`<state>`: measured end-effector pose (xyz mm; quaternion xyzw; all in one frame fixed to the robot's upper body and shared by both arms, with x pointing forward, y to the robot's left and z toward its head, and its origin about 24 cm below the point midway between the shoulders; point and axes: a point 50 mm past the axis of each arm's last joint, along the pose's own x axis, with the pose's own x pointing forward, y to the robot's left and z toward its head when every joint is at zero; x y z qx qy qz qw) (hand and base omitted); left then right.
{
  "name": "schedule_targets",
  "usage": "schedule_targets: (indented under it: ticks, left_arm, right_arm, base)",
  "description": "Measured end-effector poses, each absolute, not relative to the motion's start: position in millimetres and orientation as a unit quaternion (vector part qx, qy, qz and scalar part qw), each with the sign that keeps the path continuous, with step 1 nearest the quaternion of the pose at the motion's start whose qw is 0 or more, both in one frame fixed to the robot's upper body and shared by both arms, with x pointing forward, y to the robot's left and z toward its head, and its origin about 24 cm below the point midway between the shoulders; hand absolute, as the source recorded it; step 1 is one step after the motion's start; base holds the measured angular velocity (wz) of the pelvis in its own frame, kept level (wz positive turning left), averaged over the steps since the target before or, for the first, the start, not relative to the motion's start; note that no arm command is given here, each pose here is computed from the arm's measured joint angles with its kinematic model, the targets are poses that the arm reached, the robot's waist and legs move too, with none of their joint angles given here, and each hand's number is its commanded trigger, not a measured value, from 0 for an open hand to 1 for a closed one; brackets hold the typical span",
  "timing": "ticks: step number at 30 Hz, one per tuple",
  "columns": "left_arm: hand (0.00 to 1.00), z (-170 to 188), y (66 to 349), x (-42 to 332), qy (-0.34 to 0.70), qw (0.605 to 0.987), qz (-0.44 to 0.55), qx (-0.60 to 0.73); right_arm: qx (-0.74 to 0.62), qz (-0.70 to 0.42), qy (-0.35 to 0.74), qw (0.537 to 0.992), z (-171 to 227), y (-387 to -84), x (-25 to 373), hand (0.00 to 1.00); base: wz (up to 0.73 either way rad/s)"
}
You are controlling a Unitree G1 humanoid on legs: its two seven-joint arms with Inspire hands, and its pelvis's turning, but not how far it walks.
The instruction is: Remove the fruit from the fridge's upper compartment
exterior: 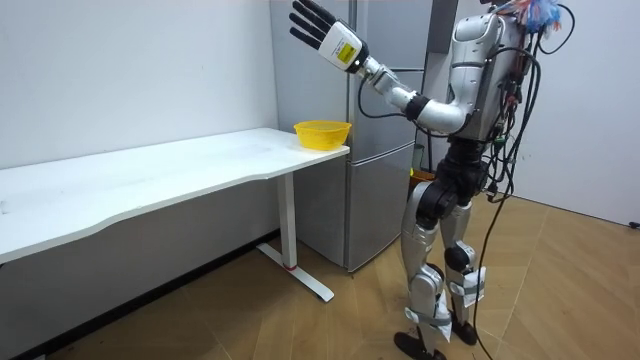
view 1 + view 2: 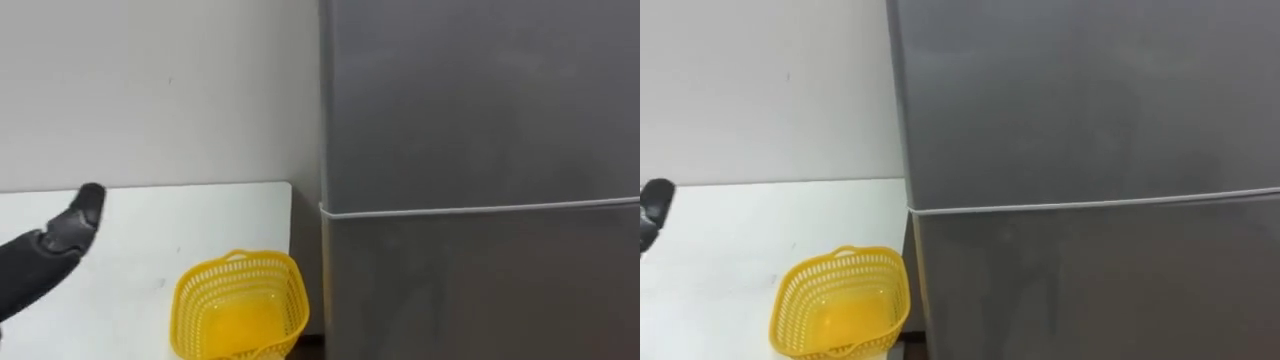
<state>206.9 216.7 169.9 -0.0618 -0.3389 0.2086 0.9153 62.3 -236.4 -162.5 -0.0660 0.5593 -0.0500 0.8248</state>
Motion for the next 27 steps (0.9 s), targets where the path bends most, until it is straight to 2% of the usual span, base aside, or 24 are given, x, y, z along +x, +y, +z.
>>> schedule_targets:
  ticks: [8, 27]
  left_arm:
    - [0.0, 169, 187, 220, -0.31, 0.945, 0.053, -0.09]
    - [0.0, 175, 162, 232, -0.291, 0.948, -0.094, -0.093]
  right_arm:
    - [-0.064, -0.045, 0.562, 0.824, -163, -237, 68, 0.0]
    - [-0.066, -0.048, 0.572, 0.816, -163, -240, 67, 0.0]
  base:
    - [-0.06]
    - [-0.01]
